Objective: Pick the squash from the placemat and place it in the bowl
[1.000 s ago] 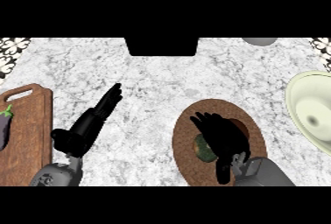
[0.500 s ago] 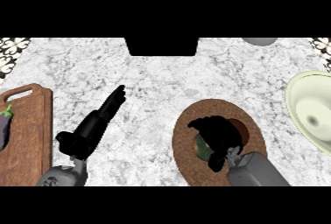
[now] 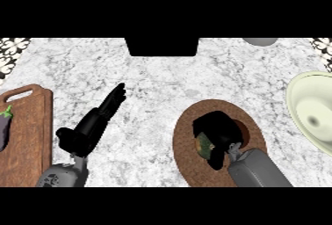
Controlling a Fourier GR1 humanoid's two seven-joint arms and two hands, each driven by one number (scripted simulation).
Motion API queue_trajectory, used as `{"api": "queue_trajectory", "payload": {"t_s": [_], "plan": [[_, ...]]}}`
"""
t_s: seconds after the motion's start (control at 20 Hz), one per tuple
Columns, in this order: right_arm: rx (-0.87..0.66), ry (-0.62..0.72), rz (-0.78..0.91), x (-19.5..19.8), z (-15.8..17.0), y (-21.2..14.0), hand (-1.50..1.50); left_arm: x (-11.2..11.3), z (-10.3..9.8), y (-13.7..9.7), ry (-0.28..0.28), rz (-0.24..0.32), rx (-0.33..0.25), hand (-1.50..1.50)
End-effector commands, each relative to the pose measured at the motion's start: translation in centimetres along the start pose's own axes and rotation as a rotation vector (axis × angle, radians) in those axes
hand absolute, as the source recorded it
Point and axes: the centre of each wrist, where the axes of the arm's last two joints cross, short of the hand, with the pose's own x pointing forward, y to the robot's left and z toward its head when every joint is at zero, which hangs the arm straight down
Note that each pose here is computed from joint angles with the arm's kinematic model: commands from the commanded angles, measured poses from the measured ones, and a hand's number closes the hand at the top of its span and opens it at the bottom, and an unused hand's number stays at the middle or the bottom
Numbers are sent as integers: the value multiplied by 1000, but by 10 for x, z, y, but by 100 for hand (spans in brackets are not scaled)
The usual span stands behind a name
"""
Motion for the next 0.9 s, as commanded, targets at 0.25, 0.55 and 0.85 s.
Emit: {"api": "queue_trajectory", "payload": {"t_s": [0.25,0.55,0.85], "plan": [[-69,402,-152,-42,16,-6,150,-2,-2,-13,0,-21,-3,0],[-252,566,-27,-37,45,-22,150,-6,3,1,2,-5,21,0],[-610,561,-67,-24,73,-73,150,-2,11,-6,-17,-15,12,0]]}}
